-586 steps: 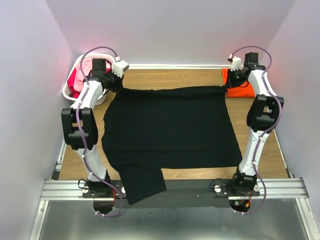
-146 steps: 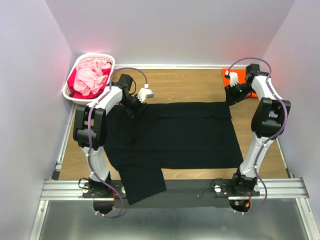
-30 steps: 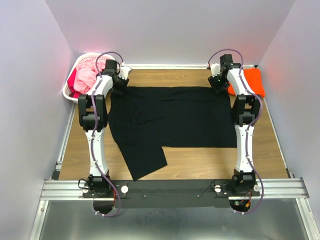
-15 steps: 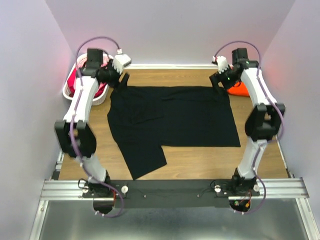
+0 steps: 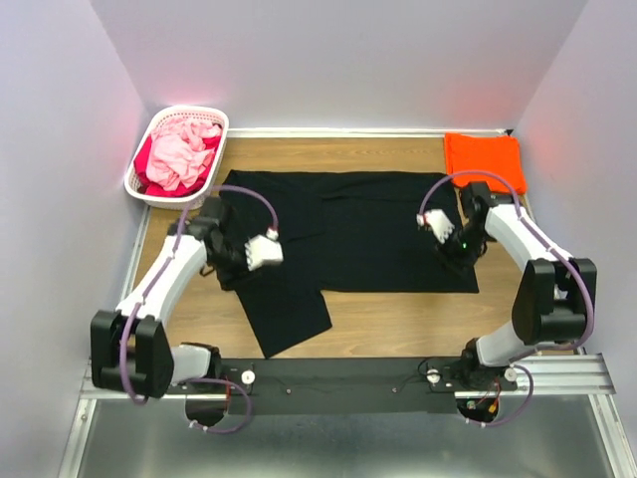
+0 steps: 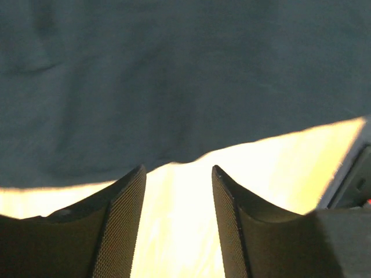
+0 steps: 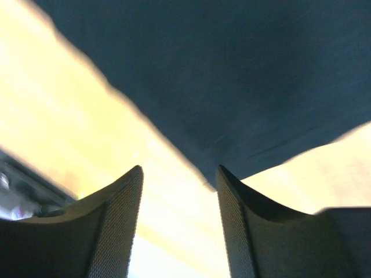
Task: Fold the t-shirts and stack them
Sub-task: Fold the tshirt
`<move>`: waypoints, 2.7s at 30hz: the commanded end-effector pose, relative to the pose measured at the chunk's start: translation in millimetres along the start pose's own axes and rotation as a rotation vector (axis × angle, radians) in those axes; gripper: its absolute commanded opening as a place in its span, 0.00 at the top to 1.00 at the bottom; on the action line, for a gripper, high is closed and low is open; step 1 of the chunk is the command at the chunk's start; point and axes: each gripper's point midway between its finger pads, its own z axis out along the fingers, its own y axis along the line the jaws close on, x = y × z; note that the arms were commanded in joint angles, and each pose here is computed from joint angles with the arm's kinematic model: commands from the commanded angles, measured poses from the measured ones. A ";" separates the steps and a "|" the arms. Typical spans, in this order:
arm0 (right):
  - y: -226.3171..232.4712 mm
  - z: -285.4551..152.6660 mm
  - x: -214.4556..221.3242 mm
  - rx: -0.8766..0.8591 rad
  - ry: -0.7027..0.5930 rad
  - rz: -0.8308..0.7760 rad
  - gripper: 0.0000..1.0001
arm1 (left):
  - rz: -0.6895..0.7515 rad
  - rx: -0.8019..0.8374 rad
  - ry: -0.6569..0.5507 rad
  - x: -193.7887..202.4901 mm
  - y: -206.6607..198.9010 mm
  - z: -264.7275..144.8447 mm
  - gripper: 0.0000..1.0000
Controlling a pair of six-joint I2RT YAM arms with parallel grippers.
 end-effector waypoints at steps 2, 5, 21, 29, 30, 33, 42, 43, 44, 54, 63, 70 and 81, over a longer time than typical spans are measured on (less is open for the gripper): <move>2.3 7.1 28.7 0.052 0.072 -0.093 0.44 | 0.158 -0.018 0.118 13.4 -24.2 22.7 0.46; 0.4 21.6 42.5 0.066 0.113 -0.108 0.47 | 0.153 -0.023 0.122 14.1 -23.4 29.8 0.46; -11.9 57.3 78.3 0.138 0.231 -0.173 0.50 | 0.167 0.007 0.147 20.8 -20.1 42.4 0.41; -17.4 62.6 75.6 0.150 0.228 -0.151 0.74 | 0.169 -0.007 0.161 21.4 -18.5 59.9 0.40; -17.8 62.2 75.4 0.150 0.227 -0.143 0.78 | 0.175 -0.007 0.165 20.3 -18.6 61.4 0.40; -18.4 62.3 74.9 0.150 0.228 -0.145 0.87 | 0.169 -0.019 0.208 25.3 -16.3 67.6 0.40; -21.5 58.7 68.6 0.158 0.214 -0.134 0.99 | 0.240 -0.001 0.350 48.7 -25.7 84.4 0.66; -22.2 57.9 67.9 0.159 0.211 -0.133 1.00 | 0.240 -0.001 0.351 48.7 -25.2 84.3 0.72; -21.3 56.1 67.2 0.157 0.211 -0.133 1.00 | 0.240 0.007 0.353 48.6 -26.8 82.7 0.81; -12.6 15.0 58.8 0.194 0.159 -0.155 0.99 | 0.242 -0.049 0.262 12.7 -25.4 34.6 1.00; -10.0 -7.5 53.7 0.202 0.092 -0.141 1.00 | 0.222 -0.101 0.210 0.2 -20.3 9.8 1.00; -11.6 -18.5 50.9 0.201 0.097 -0.165 0.99 | 0.218 -0.095 0.199 -3.7 -19.7 -1.8 1.00; -1.5 -26.8 58.4 0.194 0.108 -0.191 0.99 | 0.227 -0.104 0.178 -7.1 -27.5 -18.5 1.00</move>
